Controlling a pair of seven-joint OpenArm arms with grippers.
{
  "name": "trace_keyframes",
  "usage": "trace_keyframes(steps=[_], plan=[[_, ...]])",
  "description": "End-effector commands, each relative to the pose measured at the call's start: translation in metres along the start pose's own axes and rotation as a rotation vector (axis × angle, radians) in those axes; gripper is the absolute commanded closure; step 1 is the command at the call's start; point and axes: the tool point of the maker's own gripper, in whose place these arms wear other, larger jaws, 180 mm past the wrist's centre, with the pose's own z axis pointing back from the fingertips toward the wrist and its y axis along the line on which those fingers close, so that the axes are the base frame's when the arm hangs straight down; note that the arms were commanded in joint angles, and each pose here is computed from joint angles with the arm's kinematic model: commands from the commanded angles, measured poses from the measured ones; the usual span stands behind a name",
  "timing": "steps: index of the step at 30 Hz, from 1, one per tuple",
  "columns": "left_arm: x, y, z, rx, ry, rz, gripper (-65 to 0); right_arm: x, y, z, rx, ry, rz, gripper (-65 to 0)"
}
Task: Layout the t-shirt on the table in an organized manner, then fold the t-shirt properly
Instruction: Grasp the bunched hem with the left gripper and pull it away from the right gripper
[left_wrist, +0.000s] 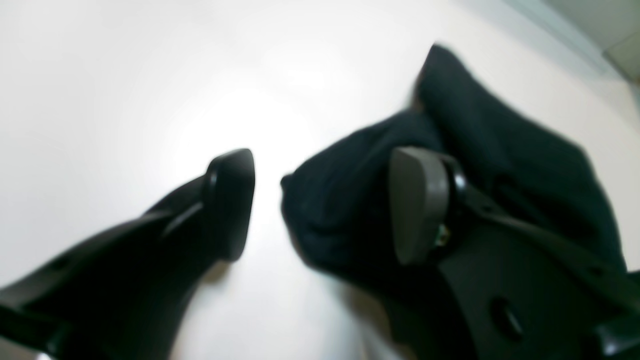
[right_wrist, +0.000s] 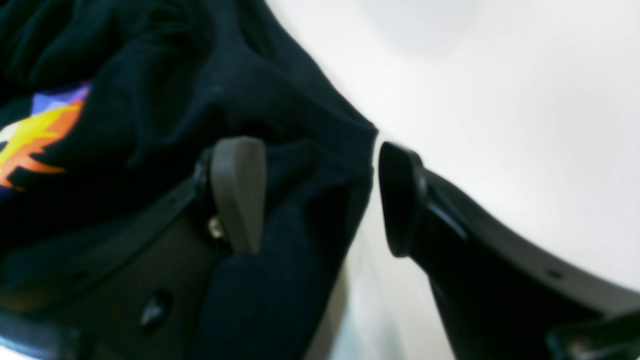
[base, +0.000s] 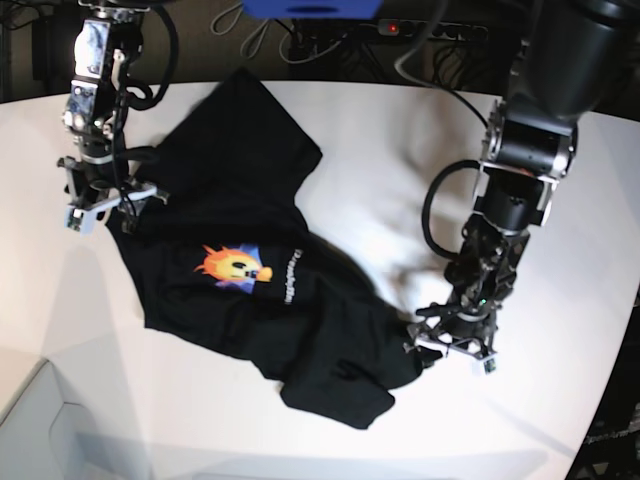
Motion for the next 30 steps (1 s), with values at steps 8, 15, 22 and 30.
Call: trace_keyframes(steps=[8,15,22,30], plan=[[0.006,0.000,0.001,-0.013,-0.033,-0.009,-41.2,0.019,0.000,-0.001,0.003,-0.057,0.008,-36.6],[-0.002,-0.017,-0.001,-0.037,-0.021,0.002,-41.1,0.020,0.001,-0.001,0.005,-0.058,0.004,-36.6],[-0.010,-0.036,-0.003,-0.066,-0.005,-0.056,-40.9,0.020,0.001,-0.001,0.005,-0.058,0.004,-36.6],[-0.022,-0.050,-0.003,-0.082,0.013,-0.139,-11.2,0.020,0.000,-0.001,0.004,-0.058,0.006,-36.6]])
